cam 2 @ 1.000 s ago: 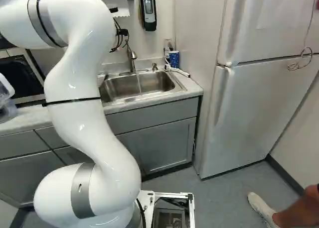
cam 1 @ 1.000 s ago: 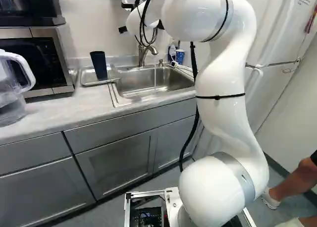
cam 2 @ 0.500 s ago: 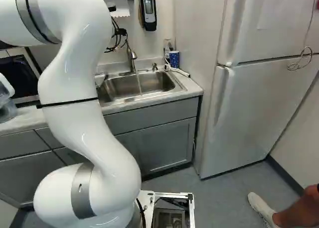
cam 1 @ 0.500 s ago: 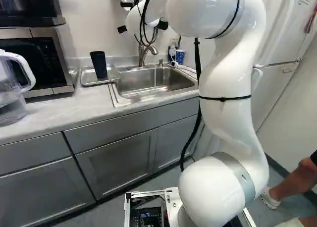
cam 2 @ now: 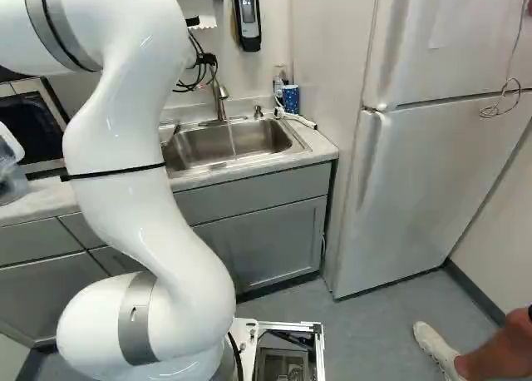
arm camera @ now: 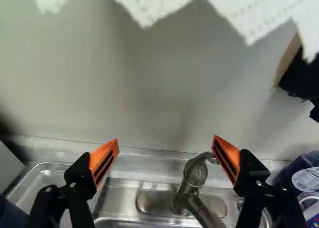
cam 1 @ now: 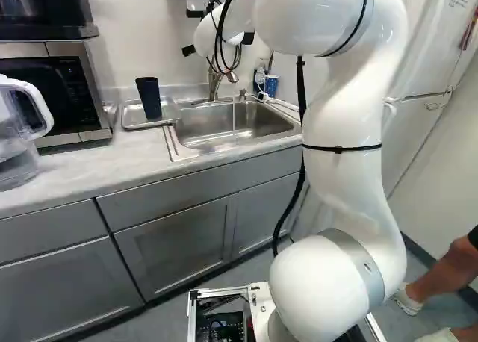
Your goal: Rinse the cup and place it in the tray
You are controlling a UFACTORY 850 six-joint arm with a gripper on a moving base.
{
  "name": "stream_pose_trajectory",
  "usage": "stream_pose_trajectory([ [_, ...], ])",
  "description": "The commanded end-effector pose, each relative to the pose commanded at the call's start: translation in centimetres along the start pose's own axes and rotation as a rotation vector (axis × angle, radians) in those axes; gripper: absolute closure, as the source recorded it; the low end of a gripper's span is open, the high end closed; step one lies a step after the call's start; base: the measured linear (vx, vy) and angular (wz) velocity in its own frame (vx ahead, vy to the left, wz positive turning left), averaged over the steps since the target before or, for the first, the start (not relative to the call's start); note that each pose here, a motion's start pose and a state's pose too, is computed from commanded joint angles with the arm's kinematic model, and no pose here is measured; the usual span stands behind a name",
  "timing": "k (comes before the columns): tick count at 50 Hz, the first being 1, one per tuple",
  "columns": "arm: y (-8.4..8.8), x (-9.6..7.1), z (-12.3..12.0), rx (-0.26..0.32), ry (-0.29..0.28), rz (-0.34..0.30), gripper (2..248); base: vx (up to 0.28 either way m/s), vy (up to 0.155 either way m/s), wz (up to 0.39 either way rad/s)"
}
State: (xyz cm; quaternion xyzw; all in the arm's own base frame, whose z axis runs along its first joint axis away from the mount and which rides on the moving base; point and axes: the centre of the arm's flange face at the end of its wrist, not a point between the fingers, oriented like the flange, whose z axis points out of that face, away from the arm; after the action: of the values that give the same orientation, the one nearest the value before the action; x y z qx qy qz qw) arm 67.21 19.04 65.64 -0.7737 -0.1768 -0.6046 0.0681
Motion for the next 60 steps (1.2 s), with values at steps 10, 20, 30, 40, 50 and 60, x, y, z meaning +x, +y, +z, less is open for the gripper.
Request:
stream_pose_trajectory([
  [10, 0.0, -0.4, 0.2, 0.001, -0.008, 0.001, 3, 0.0, 0.0, 0.0],
  [20, -0.1, -0.4, 0.2, 0.001, -0.008, 0.0, 3, 0.0, 0.0, 0.0],
  [30, -0.4, -0.4, 0.1, 0.005, -0.008, -0.001, 3, 0.0, 0.0, 0.0],
  [40, -0.8, -0.5, -0.1, 0.007, -0.023, -0.002, 3, 0.0, 0.0, 0.0],
  [50, -1.0, -0.7, -0.5, 0.006, -0.044, -0.003, 3, 0.0, 0.0, 0.0],
  [60, -1.2, -0.9, -1.2, 0.006, -0.059, -0.004, 3, 0.0, 0.0, 0.0],
])
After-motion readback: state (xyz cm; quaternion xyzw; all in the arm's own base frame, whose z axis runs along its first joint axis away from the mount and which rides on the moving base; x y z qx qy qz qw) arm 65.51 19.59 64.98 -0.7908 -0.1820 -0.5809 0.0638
